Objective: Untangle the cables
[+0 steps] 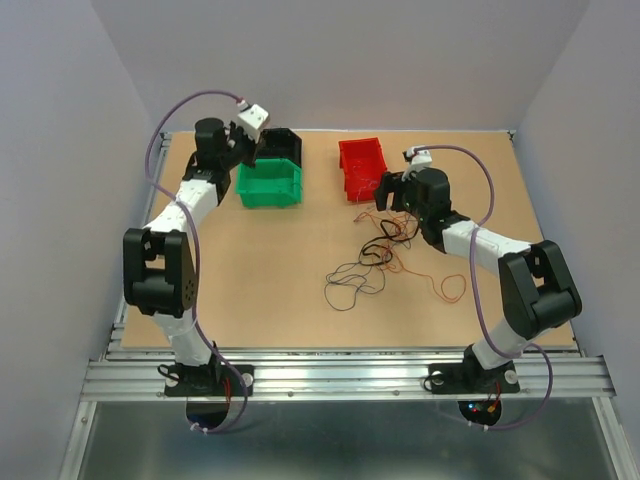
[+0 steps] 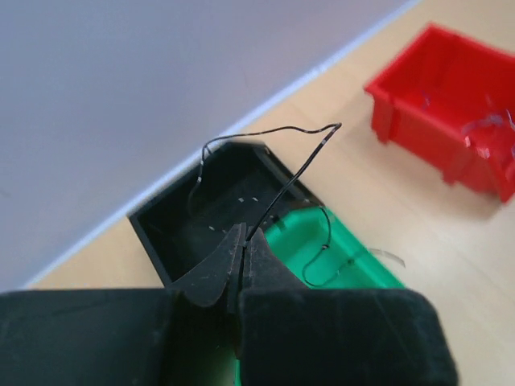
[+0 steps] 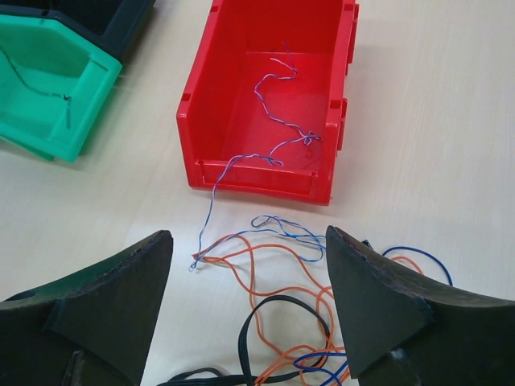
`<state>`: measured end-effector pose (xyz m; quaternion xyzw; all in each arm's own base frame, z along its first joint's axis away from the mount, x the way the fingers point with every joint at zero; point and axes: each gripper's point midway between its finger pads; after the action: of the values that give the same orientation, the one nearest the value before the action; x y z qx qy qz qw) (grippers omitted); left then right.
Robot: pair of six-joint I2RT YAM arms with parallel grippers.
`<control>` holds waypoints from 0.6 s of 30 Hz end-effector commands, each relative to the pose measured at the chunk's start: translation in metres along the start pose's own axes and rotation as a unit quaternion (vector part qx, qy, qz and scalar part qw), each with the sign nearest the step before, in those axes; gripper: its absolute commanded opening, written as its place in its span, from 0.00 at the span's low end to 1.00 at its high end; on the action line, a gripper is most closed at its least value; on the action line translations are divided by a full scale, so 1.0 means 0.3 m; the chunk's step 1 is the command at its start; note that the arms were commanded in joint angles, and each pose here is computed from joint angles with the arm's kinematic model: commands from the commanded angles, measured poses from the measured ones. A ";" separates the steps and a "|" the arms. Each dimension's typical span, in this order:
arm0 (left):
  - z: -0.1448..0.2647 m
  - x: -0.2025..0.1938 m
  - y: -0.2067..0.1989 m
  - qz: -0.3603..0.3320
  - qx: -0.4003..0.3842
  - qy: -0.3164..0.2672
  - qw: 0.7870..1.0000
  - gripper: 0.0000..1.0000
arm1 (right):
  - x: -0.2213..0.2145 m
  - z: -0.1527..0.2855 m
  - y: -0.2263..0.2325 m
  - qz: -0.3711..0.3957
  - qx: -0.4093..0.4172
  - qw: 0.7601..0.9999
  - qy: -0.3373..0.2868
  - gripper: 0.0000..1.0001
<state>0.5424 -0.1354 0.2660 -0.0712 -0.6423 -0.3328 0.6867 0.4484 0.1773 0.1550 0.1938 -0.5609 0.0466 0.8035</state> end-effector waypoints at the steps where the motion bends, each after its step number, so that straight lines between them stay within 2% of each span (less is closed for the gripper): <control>1: 0.142 0.086 -0.051 -0.062 -0.033 -0.080 0.994 0.00 | 0.073 0.016 0.010 0.007 0.007 0.999 -0.039 0.81; 2: 0.163 0.004 -0.089 -0.062 -0.044 -0.066 0.995 0.00 | 0.073 0.012 0.013 0.005 0.009 0.999 -0.039 0.81; 4: 0.197 -0.036 -0.127 -0.099 -0.057 -0.060 0.992 0.00 | 0.071 0.007 0.019 0.003 0.013 0.999 -0.037 0.81; 6: 0.227 -0.114 -0.157 -0.102 -0.060 -0.039 0.992 0.00 | 0.066 0.002 0.024 0.000 0.018 0.999 -0.034 0.81; 13: 0.307 -0.245 -0.219 -0.113 -0.082 -0.007 0.990 0.00 | 0.064 0.001 0.033 -0.006 0.025 0.999 -0.032 0.81; 15: 0.305 -0.269 -0.210 -0.103 -0.072 0.006 0.992 0.00 | 0.061 0.000 0.037 -0.007 0.026 0.999 -0.031 0.81; 18: 0.253 -0.291 -0.123 -0.075 -0.054 0.061 0.994 0.00 | 0.061 -0.002 0.041 -0.009 0.031 0.999 -0.029 0.81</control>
<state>0.4365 -0.1046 0.1614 -0.0693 -0.5842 -0.4322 0.6835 0.4471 0.1824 0.1572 0.2084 -0.5595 0.0497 0.8007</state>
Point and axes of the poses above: each gripper's point midway between its finger pads, its own z axis back along the fingers, its own y axis along the line the jaws close on, x = y × z, and after that the axes turned 5 degrees about -z, right-handed
